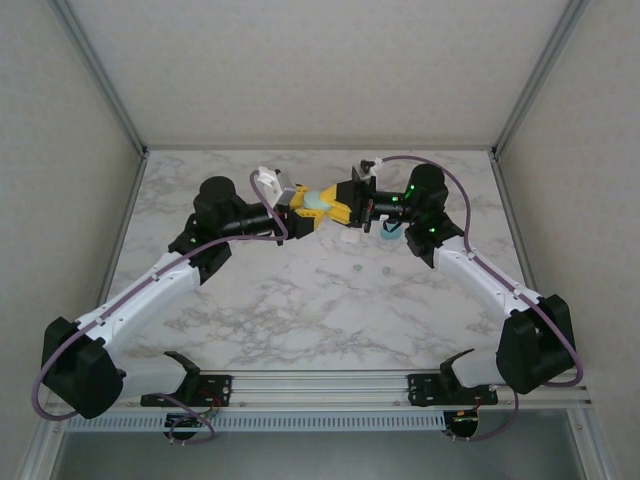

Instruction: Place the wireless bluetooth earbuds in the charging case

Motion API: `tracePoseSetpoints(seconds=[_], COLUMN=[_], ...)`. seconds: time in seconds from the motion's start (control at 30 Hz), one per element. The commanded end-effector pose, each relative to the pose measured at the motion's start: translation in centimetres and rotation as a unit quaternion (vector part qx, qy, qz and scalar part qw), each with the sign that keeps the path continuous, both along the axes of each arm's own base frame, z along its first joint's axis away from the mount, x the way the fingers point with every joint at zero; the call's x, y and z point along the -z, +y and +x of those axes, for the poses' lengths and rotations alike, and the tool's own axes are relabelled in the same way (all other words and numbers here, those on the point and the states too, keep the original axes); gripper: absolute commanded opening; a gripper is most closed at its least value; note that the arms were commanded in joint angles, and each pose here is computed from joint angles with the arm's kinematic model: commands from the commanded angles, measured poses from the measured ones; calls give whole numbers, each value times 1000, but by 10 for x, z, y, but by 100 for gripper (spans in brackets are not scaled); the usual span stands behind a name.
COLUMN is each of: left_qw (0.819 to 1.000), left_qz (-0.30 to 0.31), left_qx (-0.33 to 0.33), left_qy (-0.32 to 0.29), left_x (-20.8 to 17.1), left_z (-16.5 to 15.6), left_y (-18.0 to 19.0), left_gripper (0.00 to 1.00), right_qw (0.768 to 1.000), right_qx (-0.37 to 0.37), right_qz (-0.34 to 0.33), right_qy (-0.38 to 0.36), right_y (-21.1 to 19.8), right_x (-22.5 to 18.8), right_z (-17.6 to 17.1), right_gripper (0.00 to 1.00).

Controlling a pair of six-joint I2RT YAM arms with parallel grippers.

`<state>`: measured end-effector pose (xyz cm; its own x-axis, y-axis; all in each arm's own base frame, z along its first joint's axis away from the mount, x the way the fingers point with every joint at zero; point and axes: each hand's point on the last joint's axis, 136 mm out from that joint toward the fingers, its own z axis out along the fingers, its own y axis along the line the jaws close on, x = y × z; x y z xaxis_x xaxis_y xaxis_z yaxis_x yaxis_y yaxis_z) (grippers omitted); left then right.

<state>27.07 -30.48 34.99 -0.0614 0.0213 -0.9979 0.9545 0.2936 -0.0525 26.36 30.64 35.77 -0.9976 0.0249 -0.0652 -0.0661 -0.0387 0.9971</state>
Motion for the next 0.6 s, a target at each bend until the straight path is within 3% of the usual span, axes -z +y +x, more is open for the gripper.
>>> tracePoseSetpoints(seconds=[0.0,0.1,0.5,0.57], left_qw=[1000,1000,999,999], left_qz=[-11,-11,-23,-26], left_qx=[7,6,7,5], left_qy=[-17,-20,-25,-24], left_x=[-16,-16,-21,-22], left_z=[-1,-1,-2,-1], left_y=[-2,-2,-5,-5], left_gripper=[44,49,44,48], right_qw=[1000,1000,1000,1000], right_qx=[-2,1,5,6], right_qz=[12,24,24,17], right_qy=[-15,-11,0,2], right_y=[2,2,1,1], right_x=[-3,-8,-3,1], right_z=[-1,0,1,1], right_gripper=[21,21,21,21])
